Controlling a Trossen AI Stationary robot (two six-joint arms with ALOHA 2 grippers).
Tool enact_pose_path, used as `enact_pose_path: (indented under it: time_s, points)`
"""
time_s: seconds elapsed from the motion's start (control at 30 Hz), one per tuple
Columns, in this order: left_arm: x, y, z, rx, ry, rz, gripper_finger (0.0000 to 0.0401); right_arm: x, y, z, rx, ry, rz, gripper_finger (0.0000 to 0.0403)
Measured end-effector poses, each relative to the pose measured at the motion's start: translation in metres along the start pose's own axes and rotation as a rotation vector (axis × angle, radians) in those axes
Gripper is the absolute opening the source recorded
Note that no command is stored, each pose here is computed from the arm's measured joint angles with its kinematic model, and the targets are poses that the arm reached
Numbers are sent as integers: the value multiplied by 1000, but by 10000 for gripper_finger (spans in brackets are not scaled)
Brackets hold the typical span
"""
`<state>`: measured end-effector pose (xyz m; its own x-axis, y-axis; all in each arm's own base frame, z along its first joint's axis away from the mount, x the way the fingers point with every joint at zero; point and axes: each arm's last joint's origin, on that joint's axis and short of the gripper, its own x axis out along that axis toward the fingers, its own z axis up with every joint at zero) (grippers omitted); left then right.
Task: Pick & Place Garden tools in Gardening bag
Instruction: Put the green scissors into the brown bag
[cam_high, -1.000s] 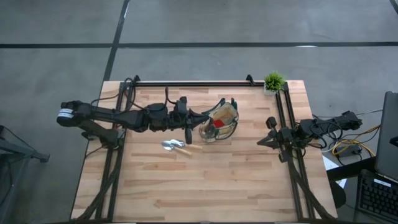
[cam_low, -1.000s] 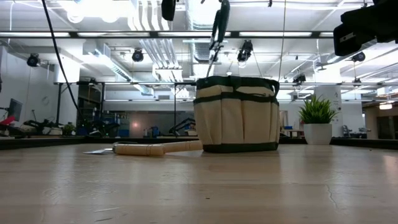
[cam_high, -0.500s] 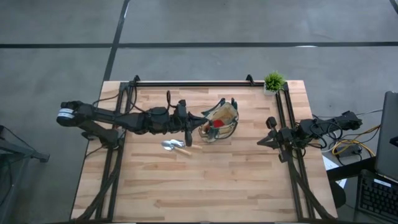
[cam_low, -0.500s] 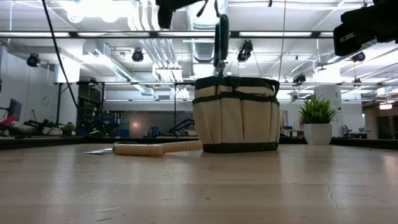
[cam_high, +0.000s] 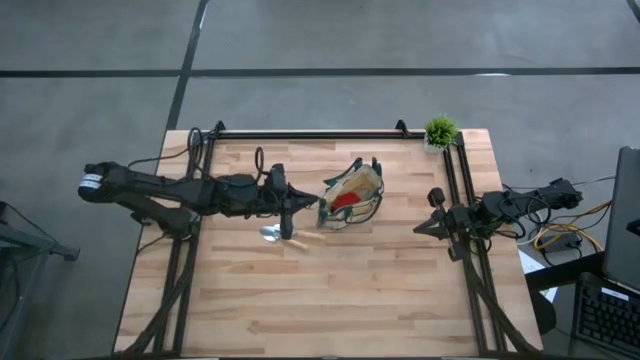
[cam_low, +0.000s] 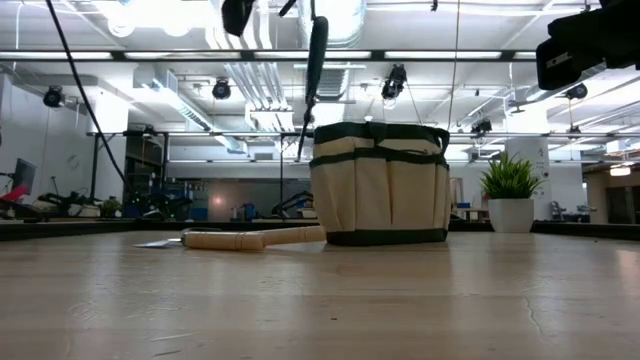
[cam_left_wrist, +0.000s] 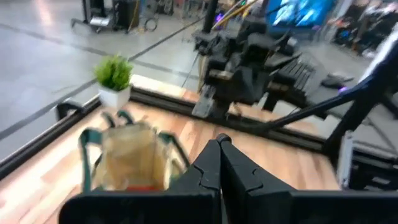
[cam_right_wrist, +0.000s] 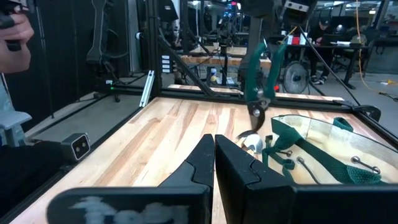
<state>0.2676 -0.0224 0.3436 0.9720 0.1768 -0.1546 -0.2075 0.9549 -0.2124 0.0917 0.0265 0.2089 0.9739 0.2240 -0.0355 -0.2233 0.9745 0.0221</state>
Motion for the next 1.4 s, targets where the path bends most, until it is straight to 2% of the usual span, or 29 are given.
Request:
enact_pose_path:
  time_s: [0.23, 0.4, 0.53, 0.8, 1.07, 1.2, 1.4]
  points:
    - [2, 4, 6, 28, -37, 42, 0, 0, 0, 0, -2, 0, 0, 8]
    - [6, 19, 15, 48, -84, 100, 0, 0, 0, 0, -1, 0, 0, 8]
    - [16, 31, 10, 39, -61, 134, 0, 0, 0, 0, -2, 0, 0, 8]
    - [33, 32, 0, 107, -65, 140, 0, 0, 0, 0, -1, 0, -1, 8]
    - [31, 30, 9, 141, -147, 137, 0, 0, 0, 0, 0, 0, 0, 8]
    - [31, 31, 10, 185, -157, 180, 0, 0, 0, 0, 0, 0, 0, 8]
    - [35, 31, 9, 198, -173, 181, 0, 0, 0, 0, -1, 0, 0, 8]
